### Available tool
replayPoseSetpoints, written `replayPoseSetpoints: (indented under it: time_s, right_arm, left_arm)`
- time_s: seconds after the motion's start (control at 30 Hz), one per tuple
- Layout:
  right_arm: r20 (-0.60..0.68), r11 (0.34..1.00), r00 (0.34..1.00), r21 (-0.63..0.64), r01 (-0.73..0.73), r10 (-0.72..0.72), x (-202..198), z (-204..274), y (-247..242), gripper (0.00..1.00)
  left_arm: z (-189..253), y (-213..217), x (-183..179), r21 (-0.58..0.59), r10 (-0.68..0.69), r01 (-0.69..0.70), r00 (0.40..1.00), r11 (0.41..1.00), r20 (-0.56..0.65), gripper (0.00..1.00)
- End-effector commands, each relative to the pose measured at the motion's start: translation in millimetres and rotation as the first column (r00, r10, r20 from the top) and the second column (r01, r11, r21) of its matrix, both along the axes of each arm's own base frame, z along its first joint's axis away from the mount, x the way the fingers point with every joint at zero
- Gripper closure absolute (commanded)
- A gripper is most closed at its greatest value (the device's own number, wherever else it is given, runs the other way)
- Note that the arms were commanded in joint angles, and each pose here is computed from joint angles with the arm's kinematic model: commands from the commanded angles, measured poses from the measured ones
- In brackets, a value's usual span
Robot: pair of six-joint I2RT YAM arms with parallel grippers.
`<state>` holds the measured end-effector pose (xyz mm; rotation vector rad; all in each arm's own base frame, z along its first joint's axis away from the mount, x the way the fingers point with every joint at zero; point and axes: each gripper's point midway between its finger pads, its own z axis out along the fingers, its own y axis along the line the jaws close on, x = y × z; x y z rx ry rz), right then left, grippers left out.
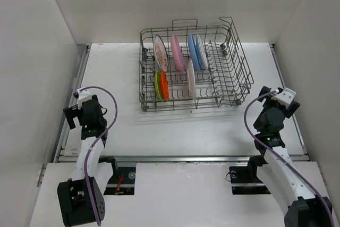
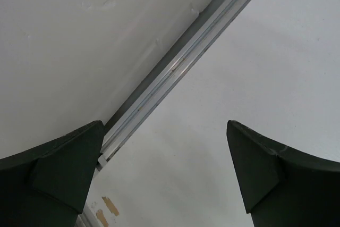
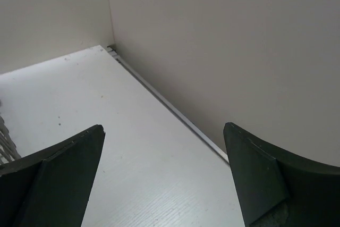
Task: Unload the plates from the dish rack
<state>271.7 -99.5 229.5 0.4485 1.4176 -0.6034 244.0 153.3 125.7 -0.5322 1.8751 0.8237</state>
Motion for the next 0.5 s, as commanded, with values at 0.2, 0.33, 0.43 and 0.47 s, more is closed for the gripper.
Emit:
replayPoseSetpoints:
  time_s: [0.2, 0.33, 0.43, 0.47]
  right_arm:
    - [0.157, 0.999, 0.987, 0.016, -0.050, 0.047, -15, 63, 4, 0.01]
    - [0.091, 0.996, 0.993, 0.035, -0.084, 0.081, -5, 95, 10, 0.01]
    - [0.050, 0.978, 0.978, 0.030, -0.206, 0.204, 15, 135, 30, 0.01]
    - [-0.010, 0.970, 0.970, 0.032, -0.243, 0.243, 20, 132, 37, 0.01]
  left_arm:
    - [34, -7, 24, 0.014, -0.094, 0.094, 0.994, 0.996, 0.049, 0.00]
    - [72, -46, 37, -0.055, -0.406, 0.403, 0.905, 0.914, -0.123, 0.00]
    - [142, -70, 58, -0.116, -0.516, 0.509, 0.856, 0.853, -0.031, 0.00]
    - [141, -80, 50, -0.193, -0.555, 0.533, 0.827, 0.824, -0.087, 0.00]
